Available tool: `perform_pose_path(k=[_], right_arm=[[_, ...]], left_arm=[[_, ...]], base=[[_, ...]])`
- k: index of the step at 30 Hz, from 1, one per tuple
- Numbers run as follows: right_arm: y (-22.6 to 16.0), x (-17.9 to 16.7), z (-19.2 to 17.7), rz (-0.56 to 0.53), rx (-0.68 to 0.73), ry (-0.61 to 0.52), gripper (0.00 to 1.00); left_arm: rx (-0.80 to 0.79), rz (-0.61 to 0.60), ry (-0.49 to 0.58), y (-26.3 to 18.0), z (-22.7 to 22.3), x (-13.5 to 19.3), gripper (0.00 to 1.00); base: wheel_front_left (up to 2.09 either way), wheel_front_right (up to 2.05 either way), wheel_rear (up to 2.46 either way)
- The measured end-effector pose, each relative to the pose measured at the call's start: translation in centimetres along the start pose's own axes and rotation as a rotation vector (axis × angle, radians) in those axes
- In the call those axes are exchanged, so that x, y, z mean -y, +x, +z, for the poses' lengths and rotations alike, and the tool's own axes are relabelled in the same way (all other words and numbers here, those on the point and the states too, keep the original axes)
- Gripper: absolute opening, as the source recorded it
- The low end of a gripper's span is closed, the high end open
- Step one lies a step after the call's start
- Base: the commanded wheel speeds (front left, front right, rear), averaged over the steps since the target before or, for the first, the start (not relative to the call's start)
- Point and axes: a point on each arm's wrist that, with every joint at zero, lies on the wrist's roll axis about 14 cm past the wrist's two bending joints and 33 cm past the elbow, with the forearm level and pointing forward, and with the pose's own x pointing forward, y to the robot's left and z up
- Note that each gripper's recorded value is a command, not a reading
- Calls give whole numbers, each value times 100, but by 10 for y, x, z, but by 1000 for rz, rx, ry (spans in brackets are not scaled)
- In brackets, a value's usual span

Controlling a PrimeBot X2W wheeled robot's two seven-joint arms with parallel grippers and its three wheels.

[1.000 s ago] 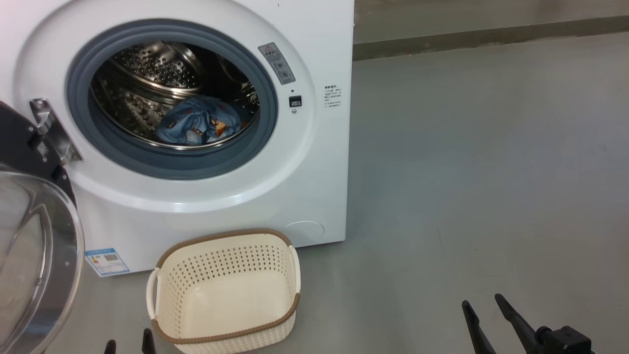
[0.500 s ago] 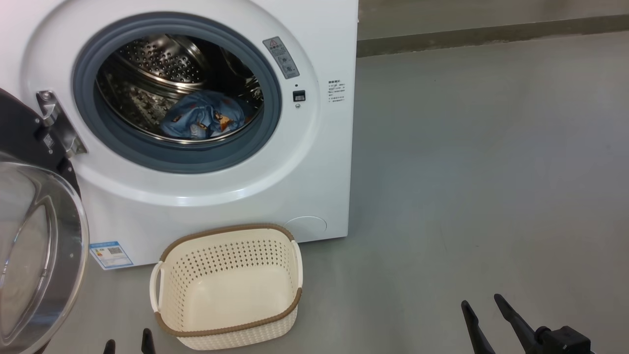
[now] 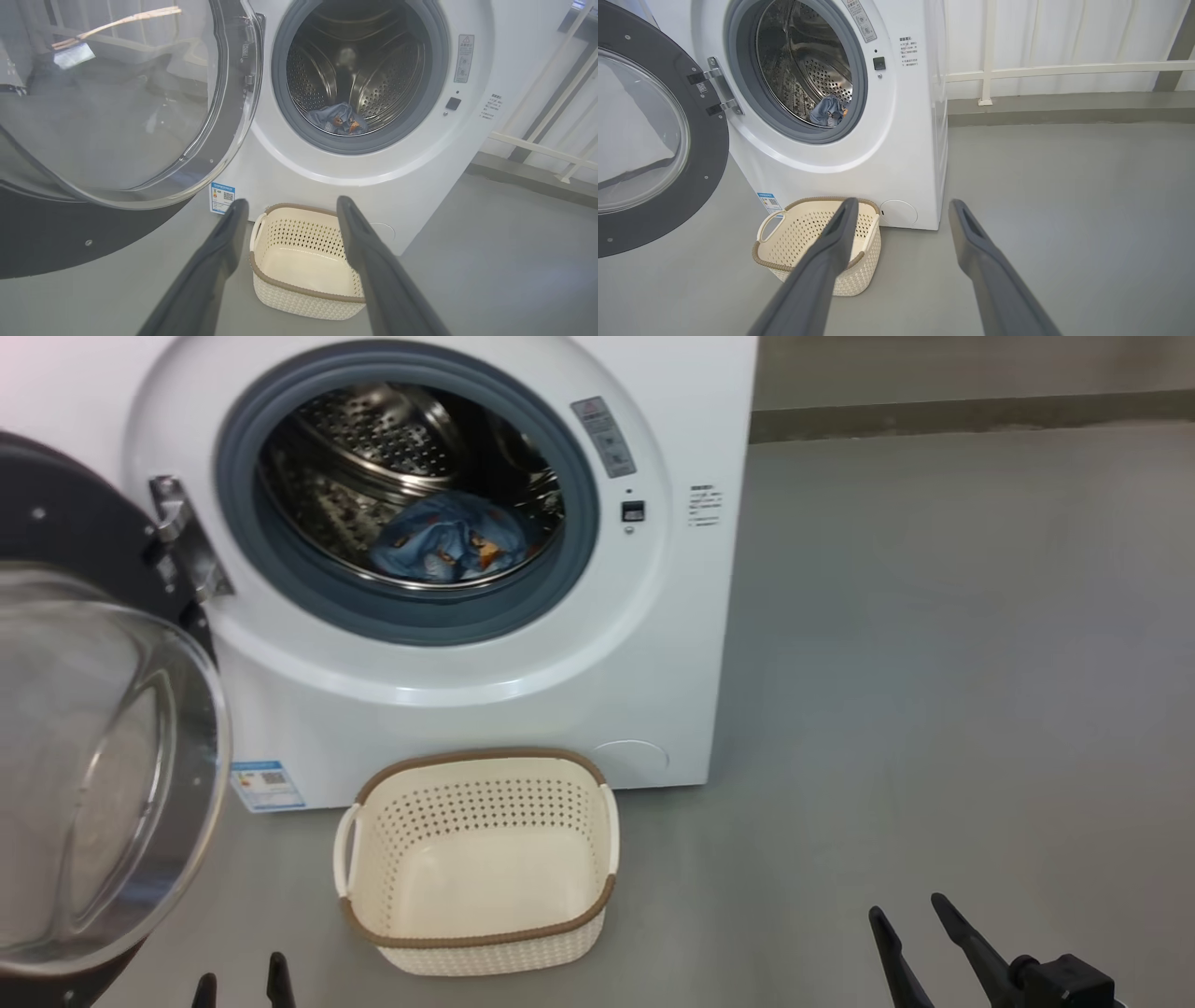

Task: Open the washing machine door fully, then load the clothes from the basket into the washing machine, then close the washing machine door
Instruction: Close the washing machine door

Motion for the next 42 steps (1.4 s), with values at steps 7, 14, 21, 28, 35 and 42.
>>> perform_pose_path(k=[7, 14, 21, 28, 35, 42], right_arm=[[18, -30, -5, 106, -18, -5, 100], [36, -59, -8, 208, -31, -13, 100], [57, -103, -9, 350, -36, -21, 100], [67, -141, -14, 470, -51, -29, 100], [67, -163, -20, 544, -68, -40, 100], [72, -169, -19, 563, -63, -44, 100]], left_arm=[[31, 87, -2, -15, 9, -25, 100], [56, 178, -5, -35, 15, -49, 100], [86, 288, -8, -61, 22, -77, 100], [115, 383, -12, -87, 27, -98, 100], [134, 430, -15, -102, 30, -108, 100], [138, 444, -13, -105, 32, -111, 100]], base=[[0, 0, 0], [0, 0, 0], [0, 0, 0], [0, 0, 0], [0, 0, 0], [0, 0, 0]])
